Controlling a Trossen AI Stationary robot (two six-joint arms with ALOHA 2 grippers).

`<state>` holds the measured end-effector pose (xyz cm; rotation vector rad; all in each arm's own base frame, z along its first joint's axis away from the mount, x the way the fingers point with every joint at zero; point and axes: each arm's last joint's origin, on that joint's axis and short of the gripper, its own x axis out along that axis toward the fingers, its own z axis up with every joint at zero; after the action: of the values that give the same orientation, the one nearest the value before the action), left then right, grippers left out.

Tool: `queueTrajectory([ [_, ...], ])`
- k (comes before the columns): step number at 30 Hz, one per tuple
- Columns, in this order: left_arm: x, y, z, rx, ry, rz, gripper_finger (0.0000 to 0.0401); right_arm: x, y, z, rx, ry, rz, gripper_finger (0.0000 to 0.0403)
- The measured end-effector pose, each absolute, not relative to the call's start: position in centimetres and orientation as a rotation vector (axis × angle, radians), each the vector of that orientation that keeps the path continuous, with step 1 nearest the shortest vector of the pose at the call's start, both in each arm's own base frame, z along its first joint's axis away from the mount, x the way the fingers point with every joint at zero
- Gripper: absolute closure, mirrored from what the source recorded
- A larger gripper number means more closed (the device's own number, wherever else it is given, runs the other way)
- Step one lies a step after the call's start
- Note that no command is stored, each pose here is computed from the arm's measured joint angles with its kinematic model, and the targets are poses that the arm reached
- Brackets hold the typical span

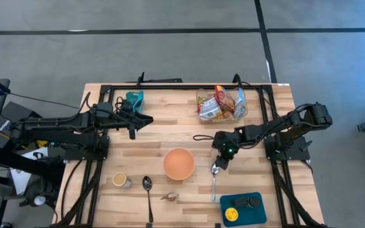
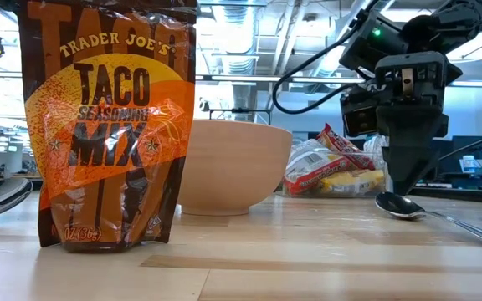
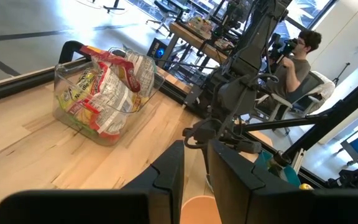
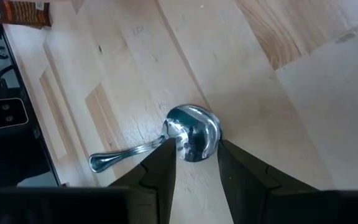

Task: Pick & Place Food Item
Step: Put the silver spoon into the light green bin

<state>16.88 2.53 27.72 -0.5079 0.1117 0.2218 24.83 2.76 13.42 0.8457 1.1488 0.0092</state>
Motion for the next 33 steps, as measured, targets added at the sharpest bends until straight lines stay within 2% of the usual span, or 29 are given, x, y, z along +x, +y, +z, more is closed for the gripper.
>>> queueTrajectory([
  [33,16.88,2.54,27.73,-0.508,0.111,0.222,0.0335,24.84,2.91,13.43,0.809,1.144,0.033,0.029],
])
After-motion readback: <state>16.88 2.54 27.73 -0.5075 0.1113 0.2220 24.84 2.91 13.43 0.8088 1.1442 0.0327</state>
